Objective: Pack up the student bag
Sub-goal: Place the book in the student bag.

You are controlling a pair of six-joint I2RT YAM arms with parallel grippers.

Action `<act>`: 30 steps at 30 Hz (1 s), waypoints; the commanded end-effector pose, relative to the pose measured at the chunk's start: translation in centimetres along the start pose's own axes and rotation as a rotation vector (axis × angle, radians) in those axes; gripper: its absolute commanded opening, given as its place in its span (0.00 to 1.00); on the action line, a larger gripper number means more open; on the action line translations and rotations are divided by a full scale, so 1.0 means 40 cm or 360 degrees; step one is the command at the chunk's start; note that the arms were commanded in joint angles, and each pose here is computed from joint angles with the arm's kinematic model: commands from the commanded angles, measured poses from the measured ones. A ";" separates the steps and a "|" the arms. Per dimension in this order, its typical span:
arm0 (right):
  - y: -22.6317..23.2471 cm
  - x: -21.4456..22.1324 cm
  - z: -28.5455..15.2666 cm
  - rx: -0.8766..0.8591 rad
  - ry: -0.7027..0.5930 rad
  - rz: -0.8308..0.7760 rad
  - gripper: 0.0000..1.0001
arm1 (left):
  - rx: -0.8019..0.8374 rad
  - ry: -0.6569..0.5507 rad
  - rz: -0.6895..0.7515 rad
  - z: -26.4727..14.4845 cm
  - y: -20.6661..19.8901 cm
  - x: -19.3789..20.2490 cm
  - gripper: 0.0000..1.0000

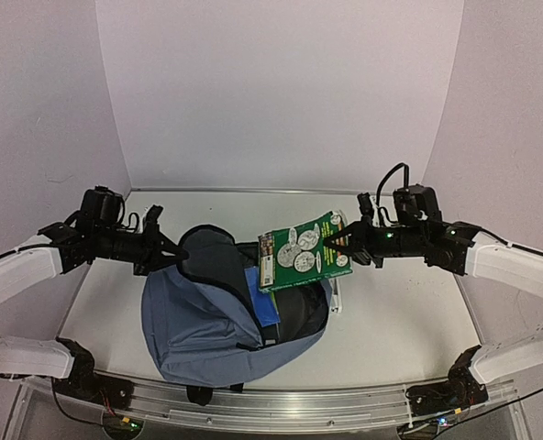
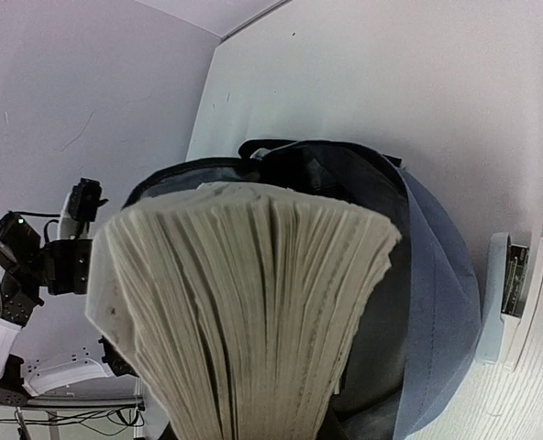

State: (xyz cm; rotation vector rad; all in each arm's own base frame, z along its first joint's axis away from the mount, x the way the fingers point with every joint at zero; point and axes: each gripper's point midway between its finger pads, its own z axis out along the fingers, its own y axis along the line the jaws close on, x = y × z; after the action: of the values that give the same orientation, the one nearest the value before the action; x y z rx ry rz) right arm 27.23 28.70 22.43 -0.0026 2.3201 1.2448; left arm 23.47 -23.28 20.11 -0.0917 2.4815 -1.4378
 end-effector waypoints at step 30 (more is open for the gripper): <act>0.252 0.266 0.393 -0.0446 0.0532 -0.0100 0.13 | 0.0539 -0.0035 0.0527 -0.089 -0.310 -0.053 0.00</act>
State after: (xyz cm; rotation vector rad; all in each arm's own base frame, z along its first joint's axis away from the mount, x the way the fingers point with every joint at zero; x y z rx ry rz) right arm 23.49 44.67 16.19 -0.2726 2.4938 1.4963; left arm 23.61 -25.54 29.79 0.2182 2.1937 -1.6279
